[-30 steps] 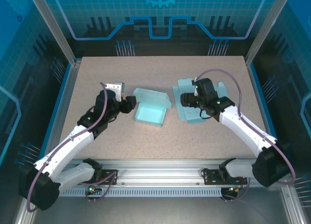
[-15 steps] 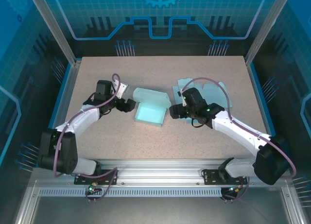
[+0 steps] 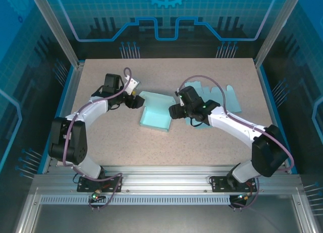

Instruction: Fold the paper box

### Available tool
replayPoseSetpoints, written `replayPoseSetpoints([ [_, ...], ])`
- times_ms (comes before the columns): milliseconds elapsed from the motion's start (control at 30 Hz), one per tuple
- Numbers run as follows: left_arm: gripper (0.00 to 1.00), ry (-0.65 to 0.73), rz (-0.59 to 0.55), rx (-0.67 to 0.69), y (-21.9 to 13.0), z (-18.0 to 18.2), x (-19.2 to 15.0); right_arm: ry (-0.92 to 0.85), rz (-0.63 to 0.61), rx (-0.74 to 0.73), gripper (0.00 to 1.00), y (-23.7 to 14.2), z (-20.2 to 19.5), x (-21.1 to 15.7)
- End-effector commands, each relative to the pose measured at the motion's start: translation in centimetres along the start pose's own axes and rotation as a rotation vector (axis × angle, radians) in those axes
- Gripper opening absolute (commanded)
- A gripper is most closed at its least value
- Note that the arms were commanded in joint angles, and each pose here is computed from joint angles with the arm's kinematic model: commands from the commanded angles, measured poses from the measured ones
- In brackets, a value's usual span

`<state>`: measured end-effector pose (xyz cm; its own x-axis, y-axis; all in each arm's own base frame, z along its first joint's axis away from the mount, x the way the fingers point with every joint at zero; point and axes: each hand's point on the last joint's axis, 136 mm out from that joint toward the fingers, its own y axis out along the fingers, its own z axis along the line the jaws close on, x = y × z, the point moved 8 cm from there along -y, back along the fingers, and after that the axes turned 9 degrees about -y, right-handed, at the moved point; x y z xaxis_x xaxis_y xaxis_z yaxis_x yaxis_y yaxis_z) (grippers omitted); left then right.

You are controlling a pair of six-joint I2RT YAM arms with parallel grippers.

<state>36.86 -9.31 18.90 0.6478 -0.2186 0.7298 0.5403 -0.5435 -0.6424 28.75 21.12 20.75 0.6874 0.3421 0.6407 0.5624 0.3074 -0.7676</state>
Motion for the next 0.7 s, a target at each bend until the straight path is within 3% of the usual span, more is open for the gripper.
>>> replayPoseSetpoints([
  [0,0.7,0.008,0.01,-0.038,0.2,-0.1,0.4,-0.009,-0.023,0.008,0.67,0.4,0.7,1.4],
  [367,0.66,0.065,0.048,-0.019,1.7,-0.8,0.2,-0.003,0.003,-0.002,0.46,1.9,1.4,1.3],
  [667,0.44,0.082,0.059,-0.005,2.6,-1.6,0.4,-0.017,0.016,-0.031,0.25,2.4,1.6,1.3],
])
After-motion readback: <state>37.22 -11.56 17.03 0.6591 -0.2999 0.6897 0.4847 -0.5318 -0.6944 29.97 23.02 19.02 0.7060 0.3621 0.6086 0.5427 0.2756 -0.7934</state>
